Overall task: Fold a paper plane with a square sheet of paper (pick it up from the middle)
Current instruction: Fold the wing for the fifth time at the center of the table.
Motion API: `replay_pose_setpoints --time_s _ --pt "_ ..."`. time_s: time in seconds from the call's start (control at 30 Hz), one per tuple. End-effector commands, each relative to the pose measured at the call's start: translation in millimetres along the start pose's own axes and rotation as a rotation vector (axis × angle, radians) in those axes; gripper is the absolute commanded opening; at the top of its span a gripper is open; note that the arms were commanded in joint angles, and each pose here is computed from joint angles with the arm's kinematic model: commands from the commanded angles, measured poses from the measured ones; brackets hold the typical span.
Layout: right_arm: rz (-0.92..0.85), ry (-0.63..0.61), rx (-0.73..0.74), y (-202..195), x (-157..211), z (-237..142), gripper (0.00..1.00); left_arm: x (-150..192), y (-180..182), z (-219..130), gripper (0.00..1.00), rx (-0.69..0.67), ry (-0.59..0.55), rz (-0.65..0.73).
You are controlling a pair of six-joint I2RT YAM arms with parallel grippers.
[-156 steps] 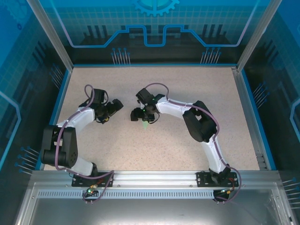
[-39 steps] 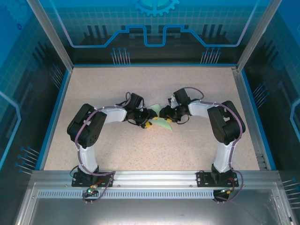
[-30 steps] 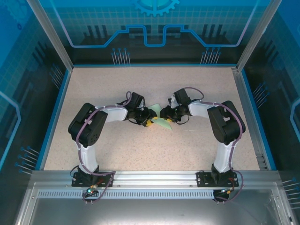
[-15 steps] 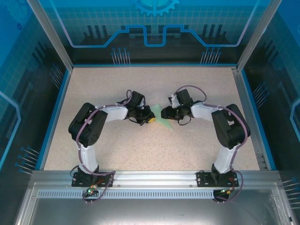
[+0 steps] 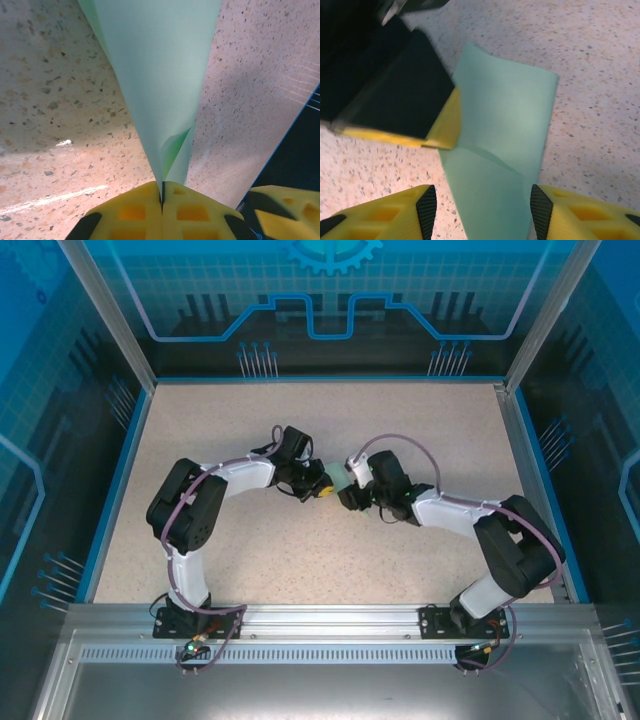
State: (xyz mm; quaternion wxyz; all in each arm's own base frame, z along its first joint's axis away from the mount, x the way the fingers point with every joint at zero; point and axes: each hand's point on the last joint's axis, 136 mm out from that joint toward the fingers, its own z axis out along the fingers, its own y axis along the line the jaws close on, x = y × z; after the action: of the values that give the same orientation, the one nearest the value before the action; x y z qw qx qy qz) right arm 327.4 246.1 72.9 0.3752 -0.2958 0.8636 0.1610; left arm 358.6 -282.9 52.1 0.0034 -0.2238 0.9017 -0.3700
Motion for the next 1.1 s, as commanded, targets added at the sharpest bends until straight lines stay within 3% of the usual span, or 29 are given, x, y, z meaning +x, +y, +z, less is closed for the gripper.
replay_pose_setpoints --time_s 0.0,0.37,1.07 --pt "-0.159 -0.089 0.071 -2.1 -5.7 5.5 0.54 5.5 -8.0 -6.7 0.04 -0.008 0.011 0.026" --pt "-0.348 -0.099 0.065 23.6 6.8 29.6 0.49 5.9 -12.8 -11.5 0.04 -0.017 0.015 0.044" --pt "-0.414 -0.134 0.061 25.1 2.2 45.4 0.22 2.1 -8.1 -26.7 0.02 -0.025 0.010 0.062"
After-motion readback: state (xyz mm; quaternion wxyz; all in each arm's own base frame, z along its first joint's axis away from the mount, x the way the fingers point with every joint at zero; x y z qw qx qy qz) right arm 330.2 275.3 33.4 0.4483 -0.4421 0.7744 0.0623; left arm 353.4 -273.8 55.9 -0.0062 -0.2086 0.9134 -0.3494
